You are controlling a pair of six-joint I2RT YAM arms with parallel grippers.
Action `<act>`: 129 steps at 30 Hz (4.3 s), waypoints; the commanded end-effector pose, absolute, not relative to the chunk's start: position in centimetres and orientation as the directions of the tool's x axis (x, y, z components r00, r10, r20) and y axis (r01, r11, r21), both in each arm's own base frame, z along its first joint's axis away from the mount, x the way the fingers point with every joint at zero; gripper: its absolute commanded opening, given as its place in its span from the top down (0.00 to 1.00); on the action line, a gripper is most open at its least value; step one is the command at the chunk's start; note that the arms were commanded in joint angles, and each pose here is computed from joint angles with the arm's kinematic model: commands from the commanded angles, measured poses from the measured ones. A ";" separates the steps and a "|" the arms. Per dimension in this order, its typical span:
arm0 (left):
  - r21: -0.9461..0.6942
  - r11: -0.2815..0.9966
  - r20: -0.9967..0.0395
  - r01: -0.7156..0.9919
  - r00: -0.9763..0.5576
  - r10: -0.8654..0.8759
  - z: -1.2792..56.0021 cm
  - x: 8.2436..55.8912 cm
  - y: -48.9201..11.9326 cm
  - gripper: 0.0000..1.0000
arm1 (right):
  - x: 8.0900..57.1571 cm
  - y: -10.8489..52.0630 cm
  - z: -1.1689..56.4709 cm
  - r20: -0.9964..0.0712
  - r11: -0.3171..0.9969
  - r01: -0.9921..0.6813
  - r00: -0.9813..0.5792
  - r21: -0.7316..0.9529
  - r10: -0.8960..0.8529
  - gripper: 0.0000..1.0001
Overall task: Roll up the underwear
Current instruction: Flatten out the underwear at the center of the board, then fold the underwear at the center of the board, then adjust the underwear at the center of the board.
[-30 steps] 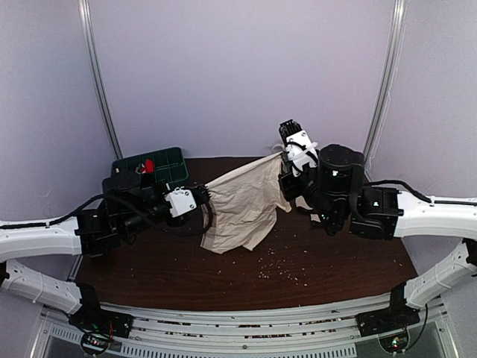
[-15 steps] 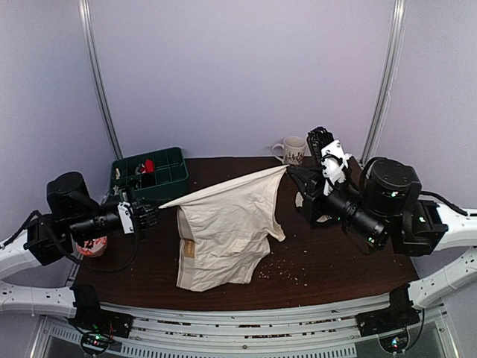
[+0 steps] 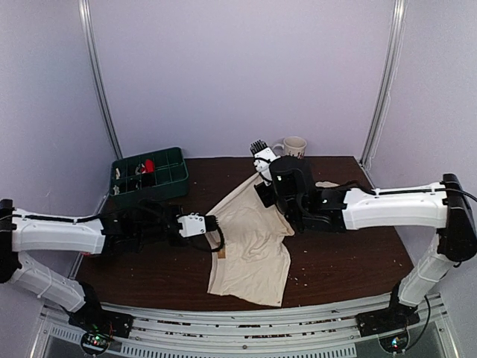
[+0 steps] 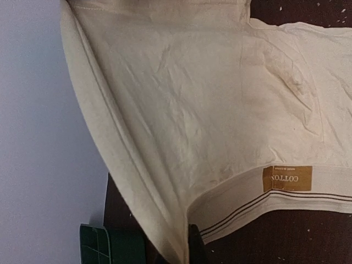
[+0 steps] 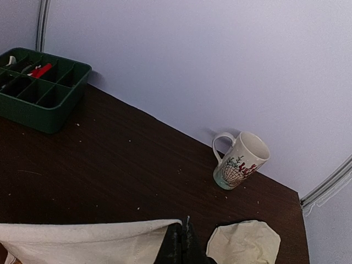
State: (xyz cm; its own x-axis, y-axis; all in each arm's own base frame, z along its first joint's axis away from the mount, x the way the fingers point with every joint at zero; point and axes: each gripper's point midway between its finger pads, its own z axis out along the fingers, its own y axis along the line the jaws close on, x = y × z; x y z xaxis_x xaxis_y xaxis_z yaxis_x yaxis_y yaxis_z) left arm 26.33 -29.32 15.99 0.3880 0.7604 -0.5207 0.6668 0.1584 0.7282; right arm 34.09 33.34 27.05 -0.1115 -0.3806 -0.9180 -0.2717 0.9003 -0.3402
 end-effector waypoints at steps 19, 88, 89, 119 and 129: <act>0.796 0.316 -0.461 0.516 0.180 0.869 14.0 40.9 -30.0 1.00 | 43.6 33.6 20.2 -0.879 0.862 -0.341 -0.165 -0.375 -0.448 1.00; 0.429 -0.256 -0.461 0.866 0.454 0.762 4.2 21.4 -31.7 0.40 | 22.9 26.4 7.8 -0.585 0.714 -0.425 -0.409 -0.557 -0.700 0.37; 0.437 -0.247 -0.469 0.865 0.453 0.758 4.8 21.6 -31.7 0.35 | 22.8 26.3 8.1 -0.585 0.714 -0.423 -0.410 -0.557 -0.700 0.34; 0.476 0.131 -0.422 0.870 0.095 0.902 2.5 33.6 -32.4 1.00 | 39.7 29.5 4.7 -0.646 0.943 -0.317 -0.699 -0.104 -0.307 0.98; 0.510 0.116 -0.349 0.852 0.082 0.933 0.3 34.1 -31.2 0.95 | 40.3 27.7 2.5 -0.575 0.946 -0.297 -0.755 -0.130 -0.316 1.00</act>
